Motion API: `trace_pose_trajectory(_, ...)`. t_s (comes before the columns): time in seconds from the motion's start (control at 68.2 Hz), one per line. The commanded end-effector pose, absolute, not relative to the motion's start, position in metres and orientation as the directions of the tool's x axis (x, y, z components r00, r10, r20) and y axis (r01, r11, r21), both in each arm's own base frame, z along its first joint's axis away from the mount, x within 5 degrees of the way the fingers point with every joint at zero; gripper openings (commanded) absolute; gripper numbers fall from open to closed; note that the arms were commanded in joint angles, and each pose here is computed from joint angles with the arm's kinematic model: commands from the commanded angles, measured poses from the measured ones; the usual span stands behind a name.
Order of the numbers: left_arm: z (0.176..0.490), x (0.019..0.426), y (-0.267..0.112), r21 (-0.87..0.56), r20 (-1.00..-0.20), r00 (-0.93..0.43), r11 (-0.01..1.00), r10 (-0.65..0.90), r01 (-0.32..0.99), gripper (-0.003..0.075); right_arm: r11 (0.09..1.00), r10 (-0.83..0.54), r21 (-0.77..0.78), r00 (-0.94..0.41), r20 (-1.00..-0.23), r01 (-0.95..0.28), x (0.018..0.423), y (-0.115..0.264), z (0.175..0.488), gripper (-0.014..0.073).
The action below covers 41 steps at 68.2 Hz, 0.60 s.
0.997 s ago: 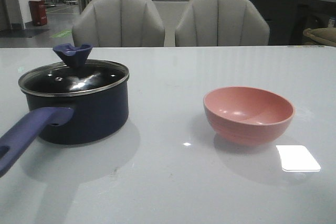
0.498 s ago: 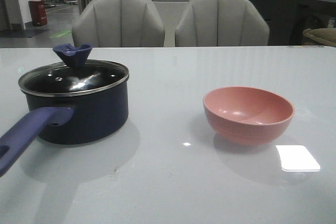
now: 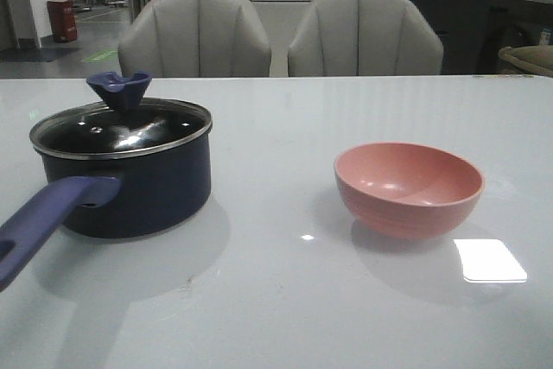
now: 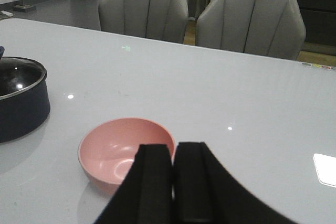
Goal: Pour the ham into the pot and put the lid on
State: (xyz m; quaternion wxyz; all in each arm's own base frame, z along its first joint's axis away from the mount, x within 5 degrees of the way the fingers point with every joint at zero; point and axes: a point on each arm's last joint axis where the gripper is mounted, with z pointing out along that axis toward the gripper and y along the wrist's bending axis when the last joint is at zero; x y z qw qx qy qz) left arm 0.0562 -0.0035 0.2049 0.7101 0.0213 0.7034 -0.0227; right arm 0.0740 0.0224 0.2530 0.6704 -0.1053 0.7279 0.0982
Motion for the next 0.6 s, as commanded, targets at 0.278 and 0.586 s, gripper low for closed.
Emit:
trace_pose_trajectory(0.278,0.2068,0.0553,-0.0036,-0.011,-0.995,0.095,0.998,-0.017,0.065,0.0113,0.964,0.008,0.001,0.022,-1.0,-0.266,0.0747,0.0207,0.2694,0.0158)
trace_pose_trajectory(0.586,0.2068,0.0553,-0.0036,-0.011,-0.995,0.095,0.998,-0.017,0.065,0.0113,0.968,-0.007,-0.019,0.047,-0.999,-0.249,0.0716,0.0186,0.2643,0.0158)
